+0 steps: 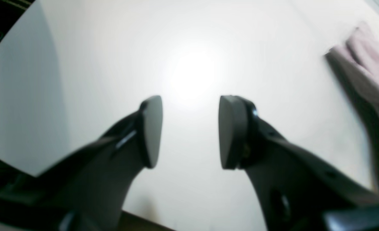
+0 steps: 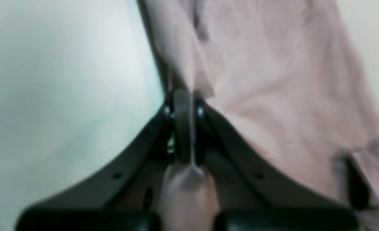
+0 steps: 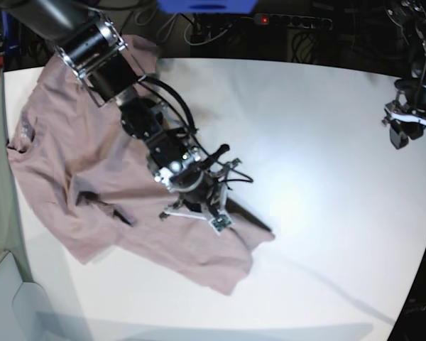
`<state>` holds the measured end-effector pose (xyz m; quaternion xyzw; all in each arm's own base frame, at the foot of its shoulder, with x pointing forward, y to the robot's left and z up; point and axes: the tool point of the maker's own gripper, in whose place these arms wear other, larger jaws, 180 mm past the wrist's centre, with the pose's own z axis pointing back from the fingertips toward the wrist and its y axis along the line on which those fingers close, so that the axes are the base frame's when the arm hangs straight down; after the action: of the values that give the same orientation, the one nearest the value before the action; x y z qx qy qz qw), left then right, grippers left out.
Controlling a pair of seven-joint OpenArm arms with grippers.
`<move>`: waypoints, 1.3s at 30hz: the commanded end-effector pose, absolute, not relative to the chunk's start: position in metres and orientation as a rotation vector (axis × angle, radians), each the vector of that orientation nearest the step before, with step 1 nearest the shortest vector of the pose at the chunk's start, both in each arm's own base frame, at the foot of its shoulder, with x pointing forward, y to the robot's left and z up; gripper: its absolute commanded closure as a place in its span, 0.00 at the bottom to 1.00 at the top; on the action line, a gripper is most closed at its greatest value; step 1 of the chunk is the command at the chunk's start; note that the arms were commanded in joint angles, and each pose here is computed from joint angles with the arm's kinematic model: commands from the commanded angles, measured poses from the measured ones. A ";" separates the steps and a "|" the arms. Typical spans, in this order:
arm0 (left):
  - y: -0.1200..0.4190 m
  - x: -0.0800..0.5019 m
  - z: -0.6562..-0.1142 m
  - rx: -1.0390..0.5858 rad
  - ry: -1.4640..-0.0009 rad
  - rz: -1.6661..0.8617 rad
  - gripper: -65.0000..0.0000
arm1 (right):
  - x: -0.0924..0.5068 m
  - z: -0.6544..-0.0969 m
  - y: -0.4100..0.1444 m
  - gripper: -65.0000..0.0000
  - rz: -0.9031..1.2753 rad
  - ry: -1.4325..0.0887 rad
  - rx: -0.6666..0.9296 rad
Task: Layout the t-shirt on the table in an organized manner, then fold the t-shirt properly
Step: 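Pull the flap with the right gripper across the shirt to flatten it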
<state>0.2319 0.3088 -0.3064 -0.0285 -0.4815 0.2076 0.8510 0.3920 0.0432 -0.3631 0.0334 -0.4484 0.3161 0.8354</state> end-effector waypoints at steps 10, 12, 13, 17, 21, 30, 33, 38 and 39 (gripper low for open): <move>0.312 0.237 -0.294 -0.052 -1.059 0.422 0.57 | 0.355 -0.267 0.097 1.00 0.726 -1.161 0.221; 0.312 0.237 -0.294 -0.052 -1.059 0.422 0.57 | 0.359 -0.264 0.096 1.00 0.725 -1.170 0.217; 0.312 0.237 -0.294 -0.052 -1.059 0.422 0.57 | 0.362 -0.262 0.092 1.00 0.710 -1.176 0.211; 0.311 0.237 -0.294 -0.053 -1.058 0.421 0.57 | 0.389 -0.249 0.070 1.00 0.618 -1.206 0.183; 0.310 0.237 -0.294 -0.056 -1.057 0.420 0.57 | 0.425 -0.251 0.048 1.00 0.572 -1.175 0.164; 0.311 0.237 -0.294 -0.054 -1.058 0.420 0.57 | 0.496 -0.317 -0.027 1.00 0.338 -1.002 0.103; 0.310 0.237 -0.294 -0.055 -1.057 0.419 0.57 | 0.502 -0.343 -0.047 0.95 0.318 -0.940 0.075; 0.309 0.244 -0.289 -0.063 -1.079 0.421 0.57 | 0.499 -0.359 -0.065 0.70 0.310 -0.898 0.046; 0.307 0.245 -0.289 -0.067 -1.079 0.416 0.57 | 0.499 -0.359 -0.067 0.67 0.303 -0.899 0.045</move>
<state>0.2400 0.3059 -0.3019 -0.0338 -0.4905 0.2056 0.8462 0.4807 -0.0707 -0.3864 0.0193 -0.3963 0.1482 0.9059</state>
